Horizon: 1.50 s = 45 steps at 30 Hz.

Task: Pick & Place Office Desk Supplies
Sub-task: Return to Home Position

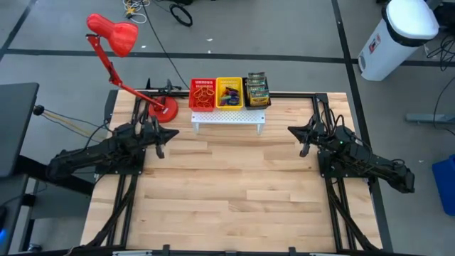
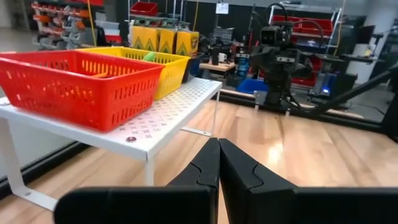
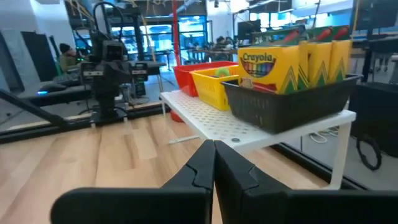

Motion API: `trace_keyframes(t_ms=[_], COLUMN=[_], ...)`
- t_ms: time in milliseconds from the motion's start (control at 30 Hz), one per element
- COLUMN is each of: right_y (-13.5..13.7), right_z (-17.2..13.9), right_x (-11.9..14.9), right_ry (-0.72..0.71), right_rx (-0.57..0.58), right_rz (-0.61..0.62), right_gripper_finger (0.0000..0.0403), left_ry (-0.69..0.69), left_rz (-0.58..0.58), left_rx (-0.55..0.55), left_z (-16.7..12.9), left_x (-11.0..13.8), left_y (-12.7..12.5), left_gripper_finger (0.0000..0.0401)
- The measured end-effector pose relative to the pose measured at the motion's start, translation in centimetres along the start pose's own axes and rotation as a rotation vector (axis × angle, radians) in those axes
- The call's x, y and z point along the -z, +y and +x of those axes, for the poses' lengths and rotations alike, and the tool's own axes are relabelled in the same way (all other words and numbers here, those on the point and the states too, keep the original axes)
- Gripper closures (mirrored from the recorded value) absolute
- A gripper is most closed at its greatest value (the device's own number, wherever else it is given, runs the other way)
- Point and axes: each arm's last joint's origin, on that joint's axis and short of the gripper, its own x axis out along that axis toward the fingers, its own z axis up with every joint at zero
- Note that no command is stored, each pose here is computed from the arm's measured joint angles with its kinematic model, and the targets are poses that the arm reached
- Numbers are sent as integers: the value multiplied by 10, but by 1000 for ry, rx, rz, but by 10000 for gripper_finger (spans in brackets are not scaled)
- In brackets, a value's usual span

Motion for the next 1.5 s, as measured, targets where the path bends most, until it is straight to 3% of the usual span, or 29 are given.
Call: trace_keyframes(t_ms=[233, 400, 667, 1500], right_y=[-1, -3, -3, -3], right_z=[0, 0, 1, 1], right_x=[1, 2, 2, 2], right_ry=[6, 22, 24, 25], right_rx=[32, 91, 88, 85], right_rz=[-5, -49, -49, -50], right_gripper_finger=[399, 381, 358, 356], left_ry=[0, 5, -3, -8], left_rz=[-44, -59, -89, -86], left_rx=[-7, 34, 43, 37], left_z=[0, 0, 0, 0], left_x=[0, 0, -1, -1], left_y=[0, -1, -1, -1], left_gripper_finger=[394, 394, 394, 393])
